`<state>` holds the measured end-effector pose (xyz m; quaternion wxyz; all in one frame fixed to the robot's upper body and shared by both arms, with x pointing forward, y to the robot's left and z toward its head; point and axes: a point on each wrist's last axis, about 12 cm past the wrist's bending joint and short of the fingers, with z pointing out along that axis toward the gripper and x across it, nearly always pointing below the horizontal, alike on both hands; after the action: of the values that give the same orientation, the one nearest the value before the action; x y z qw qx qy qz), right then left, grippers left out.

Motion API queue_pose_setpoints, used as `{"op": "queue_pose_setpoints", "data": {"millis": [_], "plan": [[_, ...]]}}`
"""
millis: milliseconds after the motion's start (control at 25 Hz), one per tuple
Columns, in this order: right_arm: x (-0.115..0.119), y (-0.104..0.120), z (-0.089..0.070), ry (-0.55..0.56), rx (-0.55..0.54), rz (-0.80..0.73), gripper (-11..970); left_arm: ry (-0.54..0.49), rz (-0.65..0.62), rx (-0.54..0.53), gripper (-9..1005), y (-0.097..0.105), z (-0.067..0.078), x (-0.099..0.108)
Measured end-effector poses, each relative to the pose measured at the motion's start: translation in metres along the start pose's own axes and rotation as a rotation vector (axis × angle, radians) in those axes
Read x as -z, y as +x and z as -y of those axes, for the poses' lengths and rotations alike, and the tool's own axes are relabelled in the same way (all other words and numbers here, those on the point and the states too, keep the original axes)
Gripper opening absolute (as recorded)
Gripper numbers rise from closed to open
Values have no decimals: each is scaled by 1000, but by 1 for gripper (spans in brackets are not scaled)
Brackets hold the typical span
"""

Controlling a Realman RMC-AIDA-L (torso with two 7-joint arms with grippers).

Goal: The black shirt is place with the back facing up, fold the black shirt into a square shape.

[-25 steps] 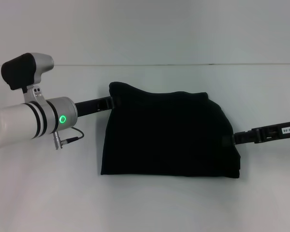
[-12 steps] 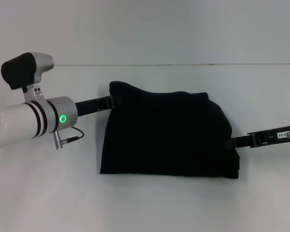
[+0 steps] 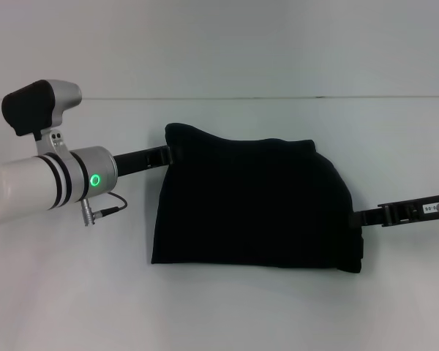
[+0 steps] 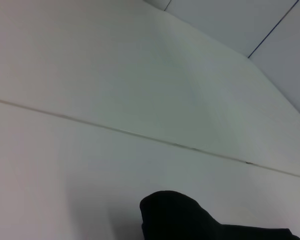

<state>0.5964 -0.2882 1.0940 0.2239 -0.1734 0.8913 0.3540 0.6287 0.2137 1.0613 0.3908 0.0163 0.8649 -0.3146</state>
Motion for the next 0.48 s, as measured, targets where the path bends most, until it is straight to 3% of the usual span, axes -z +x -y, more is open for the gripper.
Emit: {"op": "queue_pose_setpoints", "data": {"millis": [80, 480], "plan": [[1, 2, 1, 1, -4, -2, 10, -1, 0, 1, 43, 0, 0, 0], [2, 4, 3, 13, -20, 3, 70, 5, -1, 20, 47, 2, -1, 1]]}}
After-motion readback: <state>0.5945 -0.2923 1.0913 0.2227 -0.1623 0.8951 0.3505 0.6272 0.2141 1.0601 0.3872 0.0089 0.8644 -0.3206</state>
